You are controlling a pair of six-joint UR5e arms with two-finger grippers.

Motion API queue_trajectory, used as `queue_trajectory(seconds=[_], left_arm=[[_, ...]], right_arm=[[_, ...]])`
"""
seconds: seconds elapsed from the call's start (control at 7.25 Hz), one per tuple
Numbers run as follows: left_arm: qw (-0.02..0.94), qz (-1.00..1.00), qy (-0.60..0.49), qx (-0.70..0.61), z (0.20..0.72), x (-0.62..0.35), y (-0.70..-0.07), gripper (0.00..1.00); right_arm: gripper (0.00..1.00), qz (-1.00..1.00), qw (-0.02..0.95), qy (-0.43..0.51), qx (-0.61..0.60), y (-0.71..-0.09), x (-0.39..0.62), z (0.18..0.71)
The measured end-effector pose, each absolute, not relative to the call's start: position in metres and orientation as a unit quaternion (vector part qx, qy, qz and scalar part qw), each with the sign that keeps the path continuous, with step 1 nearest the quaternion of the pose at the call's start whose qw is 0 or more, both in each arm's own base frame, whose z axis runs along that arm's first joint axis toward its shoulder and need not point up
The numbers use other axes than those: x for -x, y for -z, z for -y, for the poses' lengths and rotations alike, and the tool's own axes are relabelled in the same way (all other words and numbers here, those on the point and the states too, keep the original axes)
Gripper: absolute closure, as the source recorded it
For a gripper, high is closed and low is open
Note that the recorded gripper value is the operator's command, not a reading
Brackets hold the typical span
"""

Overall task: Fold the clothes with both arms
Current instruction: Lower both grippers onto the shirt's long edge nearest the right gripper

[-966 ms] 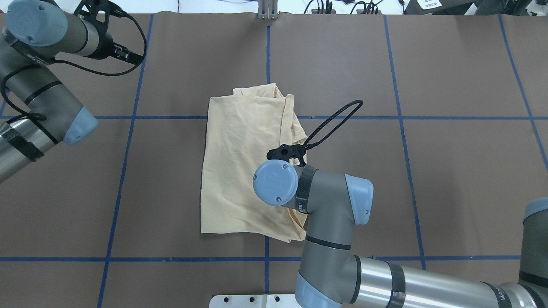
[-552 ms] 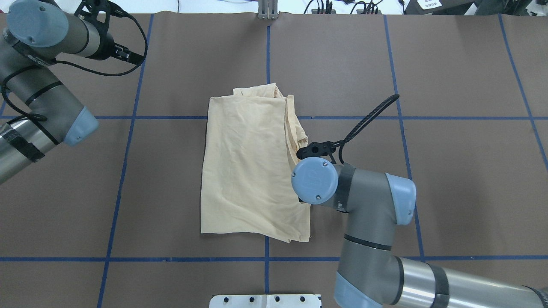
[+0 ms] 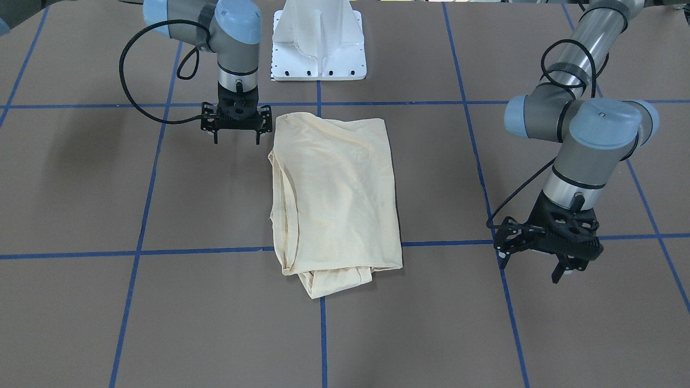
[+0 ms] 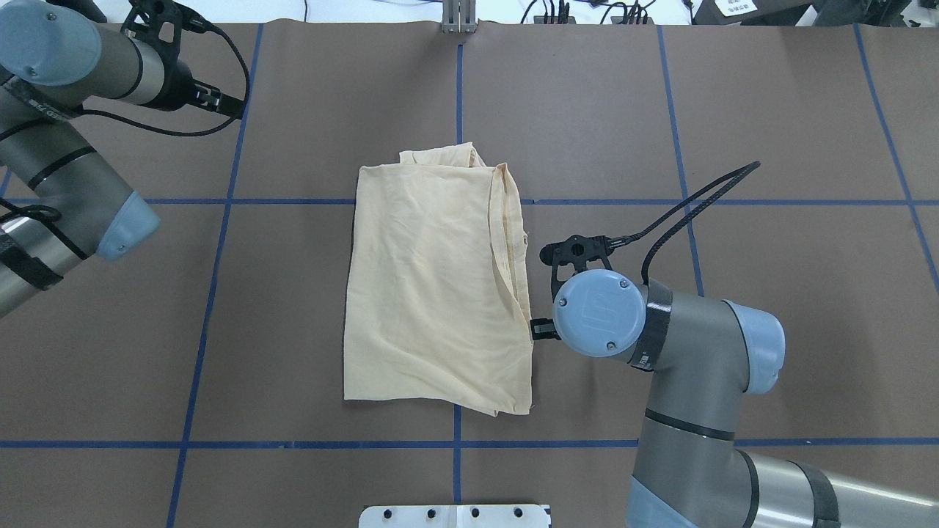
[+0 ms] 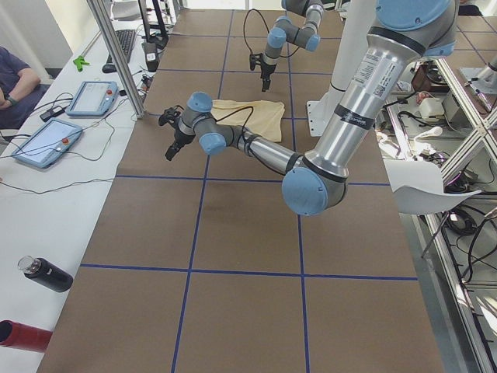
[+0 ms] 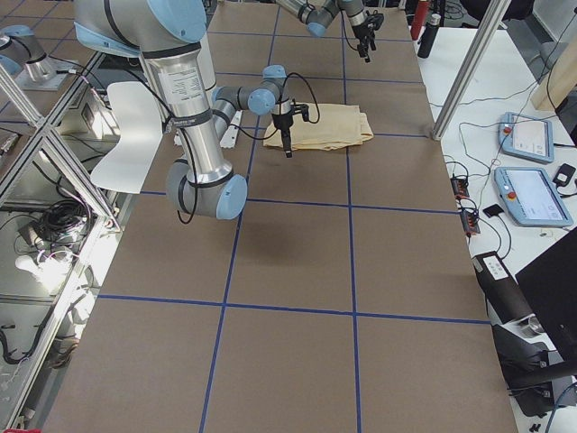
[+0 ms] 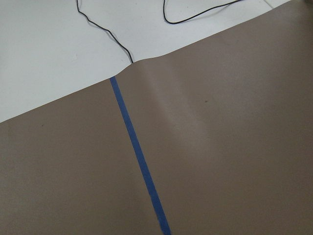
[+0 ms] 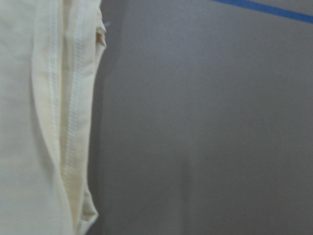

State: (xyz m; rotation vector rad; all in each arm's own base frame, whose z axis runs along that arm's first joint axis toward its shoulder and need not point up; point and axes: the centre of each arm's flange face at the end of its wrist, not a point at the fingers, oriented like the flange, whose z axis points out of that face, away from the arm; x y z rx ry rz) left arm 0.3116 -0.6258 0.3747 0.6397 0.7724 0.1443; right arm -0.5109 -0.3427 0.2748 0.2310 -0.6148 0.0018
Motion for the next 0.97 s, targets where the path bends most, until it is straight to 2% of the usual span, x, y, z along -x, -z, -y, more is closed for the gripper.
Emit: queue_trajectory(seconds=[0.28, 0.83, 0.97], left_arm=[[0.857, -0.434, -0.042, -0.275, 0.578, -0.326, -0.346, 0.0], [0.83, -0.533, 0.02, -0.163, 0.397, -0.427, -0.308, 0.0], [0.83, -0.539, 0.035, -0.139, 0.362, -0.456, -0.307, 0.11]], right_arm=[[0.0, 0.37, 0.919, -0.053, -0.124, -0.255, 0.51, 0.355], [0.0, 0.451, 0.876, -0.12, -0.117, -0.252, 0.504, 0.351], [0.0, 0.455, 0.874, -0.125, -0.117, -0.254, 0.502, 0.35]])
